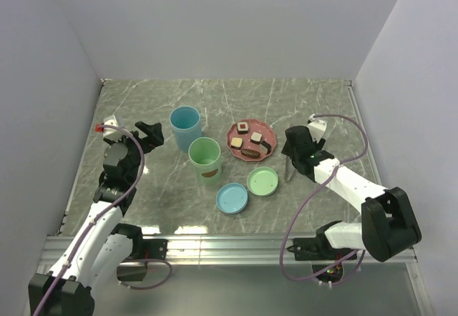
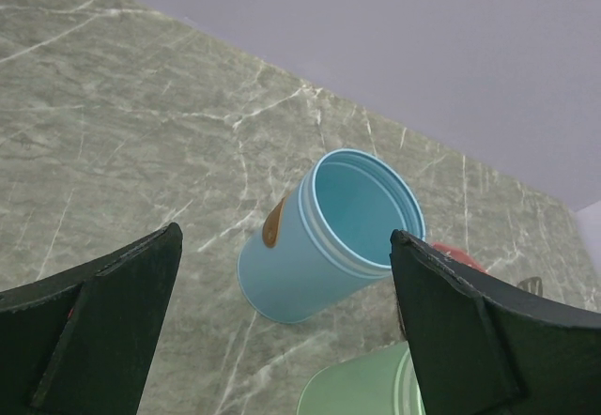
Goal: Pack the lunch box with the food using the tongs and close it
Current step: Grab the clamp with the right arm
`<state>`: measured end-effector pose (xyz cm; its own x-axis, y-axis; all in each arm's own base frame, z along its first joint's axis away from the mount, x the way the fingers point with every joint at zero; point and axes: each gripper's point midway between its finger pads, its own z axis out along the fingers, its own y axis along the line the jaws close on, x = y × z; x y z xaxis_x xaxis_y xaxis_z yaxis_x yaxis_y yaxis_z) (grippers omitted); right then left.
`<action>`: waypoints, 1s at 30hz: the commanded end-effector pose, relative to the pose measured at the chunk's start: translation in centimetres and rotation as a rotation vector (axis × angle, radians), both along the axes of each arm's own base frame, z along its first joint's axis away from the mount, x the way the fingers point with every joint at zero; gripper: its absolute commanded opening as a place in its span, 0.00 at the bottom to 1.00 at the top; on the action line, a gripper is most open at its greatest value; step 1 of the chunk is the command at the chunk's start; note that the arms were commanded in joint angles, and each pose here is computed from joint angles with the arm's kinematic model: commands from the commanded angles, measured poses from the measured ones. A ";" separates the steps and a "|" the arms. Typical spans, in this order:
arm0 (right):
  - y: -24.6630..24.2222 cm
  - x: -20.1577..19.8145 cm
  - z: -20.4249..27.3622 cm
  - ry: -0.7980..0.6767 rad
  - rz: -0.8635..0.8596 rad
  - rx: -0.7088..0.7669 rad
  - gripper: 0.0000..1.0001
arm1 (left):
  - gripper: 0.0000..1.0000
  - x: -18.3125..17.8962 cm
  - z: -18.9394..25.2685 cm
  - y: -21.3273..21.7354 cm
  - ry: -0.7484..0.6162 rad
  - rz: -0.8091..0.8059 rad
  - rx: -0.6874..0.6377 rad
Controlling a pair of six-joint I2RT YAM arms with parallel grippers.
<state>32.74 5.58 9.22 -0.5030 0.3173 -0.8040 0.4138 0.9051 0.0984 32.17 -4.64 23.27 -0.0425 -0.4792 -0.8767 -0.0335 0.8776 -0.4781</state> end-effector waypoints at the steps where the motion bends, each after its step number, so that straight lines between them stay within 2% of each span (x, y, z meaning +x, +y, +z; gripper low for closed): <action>1: 1.2 -0.4 0.4 0.031 0.021 0.052 0.74 | 0.99 -0.2 1.7 -0.3 -0.058 -0.023 0.010; 3: 1.7 -0.7 0.1 0.037 0.043 0.074 0.75 | 1.00 -0.2 1.6 -0.4 -0.053 -0.029 0.009; 4: 2.0 -0.9 -0.1 0.043 0.055 0.086 0.79 | 0.99 -0.1 1.6 -0.5 -0.050 -0.034 0.008; 8: 2.8 -2.0 -1.7 0.088 0.080 0.132 0.80 | 1.00 0.0 1.5 -1.0 -0.046 -0.057 -0.003; 23: 2.4 -3.0 -6.0 0.303 0.032 0.052 0.80 | 1.00 -0.5 1.7 -1.0 -0.055 -0.062 -0.012; 30: 2.0 -2.2 -6.2 0.313 0.013 0.042 0.80 | 0.99 -0.4 1.7 -1.0 -0.055 -0.061 -0.009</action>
